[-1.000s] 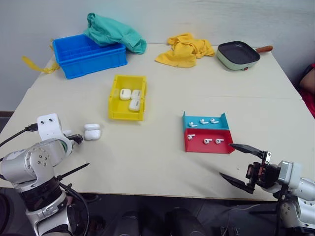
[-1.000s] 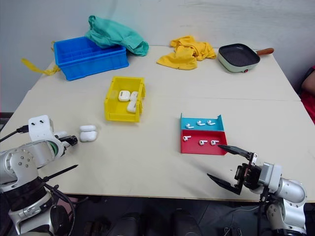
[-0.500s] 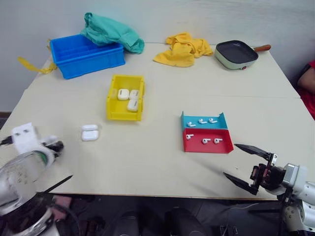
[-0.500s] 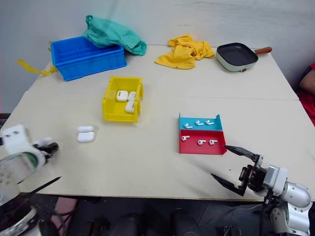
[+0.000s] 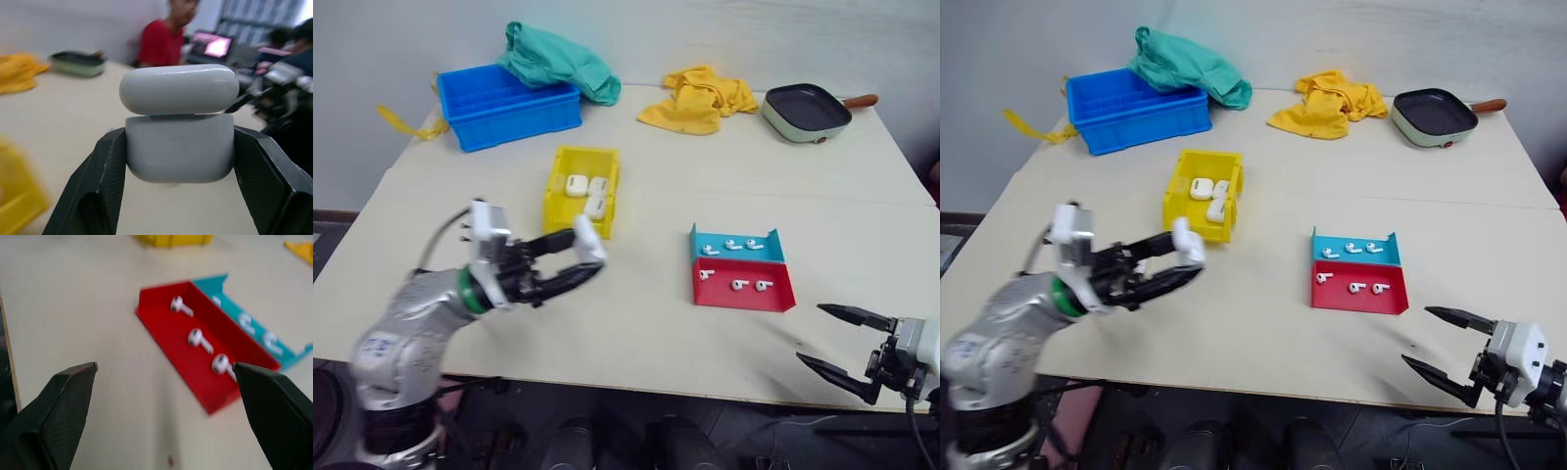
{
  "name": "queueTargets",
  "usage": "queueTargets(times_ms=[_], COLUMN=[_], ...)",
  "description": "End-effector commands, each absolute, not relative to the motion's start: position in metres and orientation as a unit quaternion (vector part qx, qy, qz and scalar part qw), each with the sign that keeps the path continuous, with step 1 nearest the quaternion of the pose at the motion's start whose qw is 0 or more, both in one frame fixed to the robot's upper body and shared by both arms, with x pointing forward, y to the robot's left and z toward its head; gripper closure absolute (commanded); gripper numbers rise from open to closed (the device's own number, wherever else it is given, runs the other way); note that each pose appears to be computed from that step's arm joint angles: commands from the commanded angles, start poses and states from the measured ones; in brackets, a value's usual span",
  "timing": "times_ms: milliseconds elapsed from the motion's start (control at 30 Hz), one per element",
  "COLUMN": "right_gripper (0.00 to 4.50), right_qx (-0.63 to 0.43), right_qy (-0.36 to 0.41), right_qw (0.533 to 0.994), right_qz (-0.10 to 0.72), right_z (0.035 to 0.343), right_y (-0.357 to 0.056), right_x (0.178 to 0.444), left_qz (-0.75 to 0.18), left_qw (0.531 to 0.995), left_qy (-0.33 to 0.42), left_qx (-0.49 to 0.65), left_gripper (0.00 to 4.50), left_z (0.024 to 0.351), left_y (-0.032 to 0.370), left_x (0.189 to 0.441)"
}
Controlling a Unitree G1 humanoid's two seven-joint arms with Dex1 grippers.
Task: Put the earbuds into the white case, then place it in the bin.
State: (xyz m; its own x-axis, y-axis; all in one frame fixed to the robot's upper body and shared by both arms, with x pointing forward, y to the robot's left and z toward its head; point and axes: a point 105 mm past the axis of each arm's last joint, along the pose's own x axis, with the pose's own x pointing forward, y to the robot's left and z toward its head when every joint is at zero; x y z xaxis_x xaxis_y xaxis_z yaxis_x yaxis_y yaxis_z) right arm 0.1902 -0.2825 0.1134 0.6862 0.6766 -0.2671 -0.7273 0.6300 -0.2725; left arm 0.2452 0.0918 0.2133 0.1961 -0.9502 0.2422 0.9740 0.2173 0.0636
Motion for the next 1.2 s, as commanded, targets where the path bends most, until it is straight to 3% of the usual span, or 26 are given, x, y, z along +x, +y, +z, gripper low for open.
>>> queueTargets(times_ms=[33,167,267,500,667,800,967,1200], right_gripper=[0.0,0.0,0.0,0.0,0.0,0.9,2.68,2.68], right_qx=[-0.201,-0.21,-0.21,-0.242,-0.301,-0.364,-0.41,-0.454], right_qy=[0.079,0.145,0.143,0.151,0.176,0.2,0.224,0.243], right_qw=[0.911,0.923,0.922,0.871,0.828,0.787,0.762,0.725], right_qz=[0.351,0.288,0.292,0.4,0.44,0.457,0.449,0.458], right_z=[0.122,0.112,0.126,0.187,0.201,0.193,0.181,0.166], right_y=[-0.296,-0.321,-0.319,-0.263,-0.223,-0.218,-0.219,-0.215], right_x=[0.183,0.178,0.188,0.234,0.26,0.272,0.295,0.309], left_qz=[-0.665,-0.673,-0.67,-0.685,-0.688,-0.688,-0.689,-0.686], left_qw=[0.722,0.695,0.687,0.674,0.68,0.684,0.686,0.689], left_qy=[-0.186,-0.236,-0.263,-0.252,-0.24,-0.228,-0.221,-0.223], left_qx=[-0.051,-0.091,-0.101,-0.115,-0.086,-0.082,-0.076,-0.07], left_gripper=[1.72,1.72,1.72,1.72,1.72,1.72,1.72,1.72], left_z=[0.215,0.207,0.2,0.179,0.161,0.151,0.146,0.148], left_y=[0.069,0.051,0.042,0.039,0.044,0.048,0.048,0.048], left_x=[0.235,0.236,0.234,0.226,0.224,0.222,0.219,0.219])
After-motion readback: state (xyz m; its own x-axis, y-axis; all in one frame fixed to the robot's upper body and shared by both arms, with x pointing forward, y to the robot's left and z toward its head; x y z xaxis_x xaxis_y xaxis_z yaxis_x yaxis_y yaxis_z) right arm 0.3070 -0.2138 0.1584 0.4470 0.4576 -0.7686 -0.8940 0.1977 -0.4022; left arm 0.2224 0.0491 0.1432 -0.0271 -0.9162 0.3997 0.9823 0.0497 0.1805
